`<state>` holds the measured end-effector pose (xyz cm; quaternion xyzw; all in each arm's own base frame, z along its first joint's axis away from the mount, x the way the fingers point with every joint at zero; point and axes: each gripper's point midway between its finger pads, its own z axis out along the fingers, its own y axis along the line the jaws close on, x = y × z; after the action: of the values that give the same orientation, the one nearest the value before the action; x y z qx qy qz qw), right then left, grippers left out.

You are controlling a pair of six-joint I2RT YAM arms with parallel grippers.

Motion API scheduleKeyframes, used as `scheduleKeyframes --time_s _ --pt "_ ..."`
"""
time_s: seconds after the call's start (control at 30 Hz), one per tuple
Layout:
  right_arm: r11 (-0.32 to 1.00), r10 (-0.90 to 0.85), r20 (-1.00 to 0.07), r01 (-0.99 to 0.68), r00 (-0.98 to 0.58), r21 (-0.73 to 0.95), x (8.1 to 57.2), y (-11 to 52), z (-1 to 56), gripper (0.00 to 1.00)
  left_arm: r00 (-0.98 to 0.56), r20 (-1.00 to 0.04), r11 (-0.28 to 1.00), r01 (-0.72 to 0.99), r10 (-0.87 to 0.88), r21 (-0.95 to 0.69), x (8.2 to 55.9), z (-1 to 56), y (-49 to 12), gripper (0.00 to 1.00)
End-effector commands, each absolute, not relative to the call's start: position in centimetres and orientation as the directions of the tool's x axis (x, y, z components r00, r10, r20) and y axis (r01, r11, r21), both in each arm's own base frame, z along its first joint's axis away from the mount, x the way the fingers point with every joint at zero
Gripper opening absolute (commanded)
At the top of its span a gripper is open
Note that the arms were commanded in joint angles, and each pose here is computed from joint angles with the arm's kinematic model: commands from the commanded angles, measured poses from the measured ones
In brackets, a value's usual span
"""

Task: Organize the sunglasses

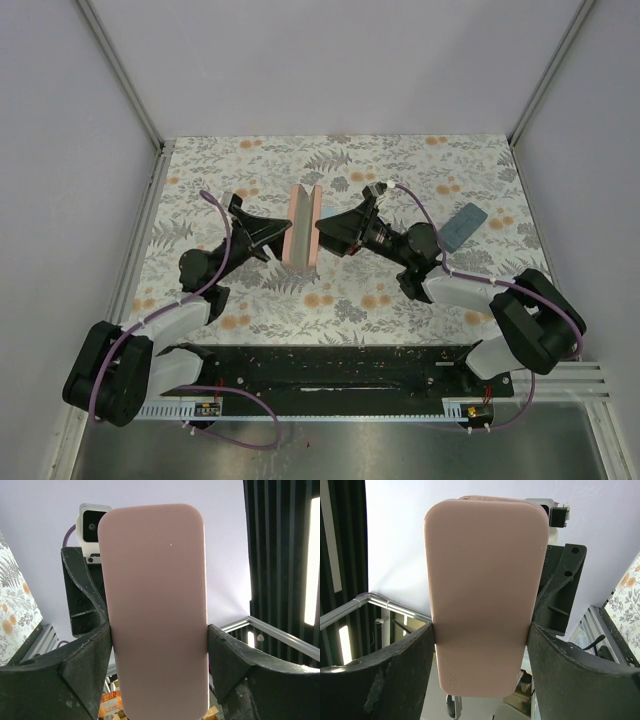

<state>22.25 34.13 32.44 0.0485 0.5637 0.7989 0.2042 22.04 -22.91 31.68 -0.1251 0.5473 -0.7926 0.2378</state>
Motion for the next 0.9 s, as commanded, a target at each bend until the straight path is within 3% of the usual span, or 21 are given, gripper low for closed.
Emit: scheduleKeyframes --time_s 0.0,0.57,0.87 --pt "-0.479 0.43 -0.268 -0.47 -0.862 0.742 19.9 31.7 40.1 0.52 -0.788 -0.227 -0.451 0.534 -0.572 -0.715 18.4 39.1 -20.4 0.0" --pt "-0.495 0.488 -0.253 -0.503 -0.835 0.708 22.7 29.9 45.1 0.52 -0.749 -0.142 -0.546 0.585 -0.647 -0.6 20.8 46.9 -17.4 0.0" --pt "-0.469 0.507 -0.253 -0.51 -0.824 0.721 24.2 29.0 45.8 0.51 -0.733 -0.156 -0.528 0.604 -0.663 -0.597 21.0 48.9 -17.1 0.0"
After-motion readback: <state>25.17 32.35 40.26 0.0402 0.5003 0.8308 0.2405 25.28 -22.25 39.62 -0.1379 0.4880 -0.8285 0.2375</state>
